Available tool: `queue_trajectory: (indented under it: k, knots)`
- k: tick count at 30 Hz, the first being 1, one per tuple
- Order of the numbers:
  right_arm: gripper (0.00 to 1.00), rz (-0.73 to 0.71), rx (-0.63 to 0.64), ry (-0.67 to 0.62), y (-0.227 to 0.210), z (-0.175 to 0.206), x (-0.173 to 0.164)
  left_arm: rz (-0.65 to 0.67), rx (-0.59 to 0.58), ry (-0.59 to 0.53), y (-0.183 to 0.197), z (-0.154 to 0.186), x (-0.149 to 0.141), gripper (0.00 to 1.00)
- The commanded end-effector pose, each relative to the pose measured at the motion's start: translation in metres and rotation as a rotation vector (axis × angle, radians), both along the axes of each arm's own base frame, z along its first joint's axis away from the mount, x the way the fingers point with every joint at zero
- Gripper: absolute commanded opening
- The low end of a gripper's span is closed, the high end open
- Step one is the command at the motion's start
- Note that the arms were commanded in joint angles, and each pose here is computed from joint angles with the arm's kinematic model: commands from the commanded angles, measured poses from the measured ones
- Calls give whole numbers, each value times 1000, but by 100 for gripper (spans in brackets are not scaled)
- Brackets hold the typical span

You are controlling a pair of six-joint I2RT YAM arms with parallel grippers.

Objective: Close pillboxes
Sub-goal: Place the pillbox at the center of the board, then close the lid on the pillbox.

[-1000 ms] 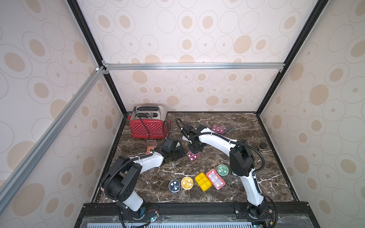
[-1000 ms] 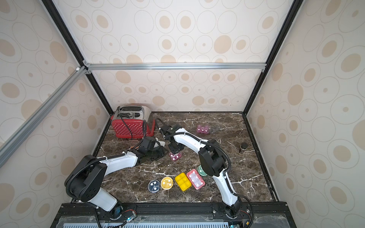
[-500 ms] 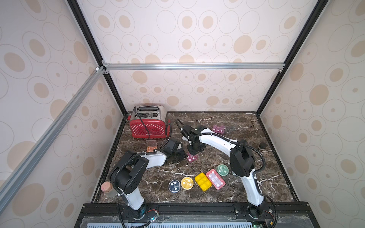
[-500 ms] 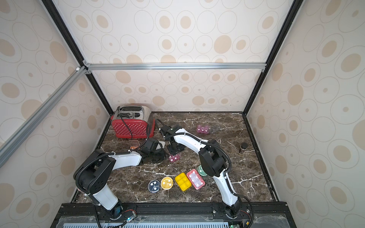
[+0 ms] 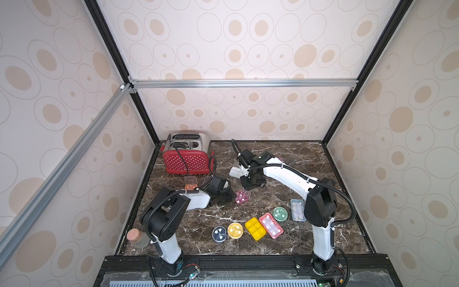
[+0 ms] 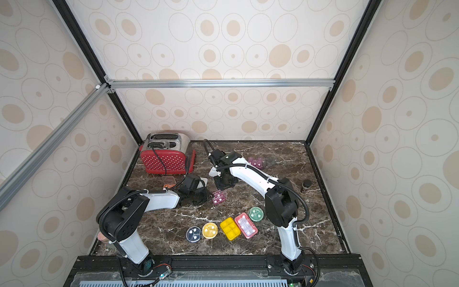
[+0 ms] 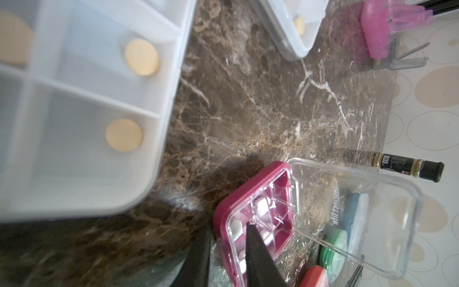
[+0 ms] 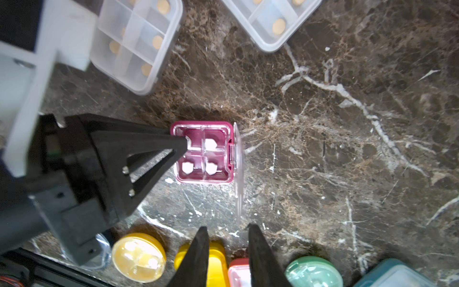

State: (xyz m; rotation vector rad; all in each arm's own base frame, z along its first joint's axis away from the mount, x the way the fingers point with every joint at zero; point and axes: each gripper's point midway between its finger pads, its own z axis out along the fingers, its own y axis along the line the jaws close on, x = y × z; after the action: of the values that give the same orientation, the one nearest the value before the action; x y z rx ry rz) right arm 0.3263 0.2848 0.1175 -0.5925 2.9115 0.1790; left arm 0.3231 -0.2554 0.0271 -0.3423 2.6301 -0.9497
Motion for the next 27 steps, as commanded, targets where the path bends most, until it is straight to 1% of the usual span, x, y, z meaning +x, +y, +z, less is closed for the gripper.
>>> queue_trajectory:
  k: [1,4,7,14,17,20,22,24,27]
  knots:
    - [23,-10,20,40,-4,-8,0,-1,-30,-1,-8,3,4,24]
    - [22,3,54,39,3,-8,1,-4,-35,11,-9,1,2,22]
    - [22,5,56,46,5,-11,4,-5,-31,17,-8,0,-1,21]
    - [22,-1,11,48,-2,-20,12,-9,-23,31,-7,-2,-2,21]
    - [22,4,25,53,0,-21,12,-12,-21,28,-7,-1,-2,21]
    - [18,13,60,64,7,-21,11,-12,-19,32,-7,-2,-2,20]
    - [12,15,82,62,10,-20,10,-16,-21,34,-8,-2,-3,20]
    - [8,16,85,59,10,-20,9,-17,-23,34,-8,-2,-3,20]
    - [7,30,87,63,11,-21,7,-18,-26,35,-9,-1,-3,20]
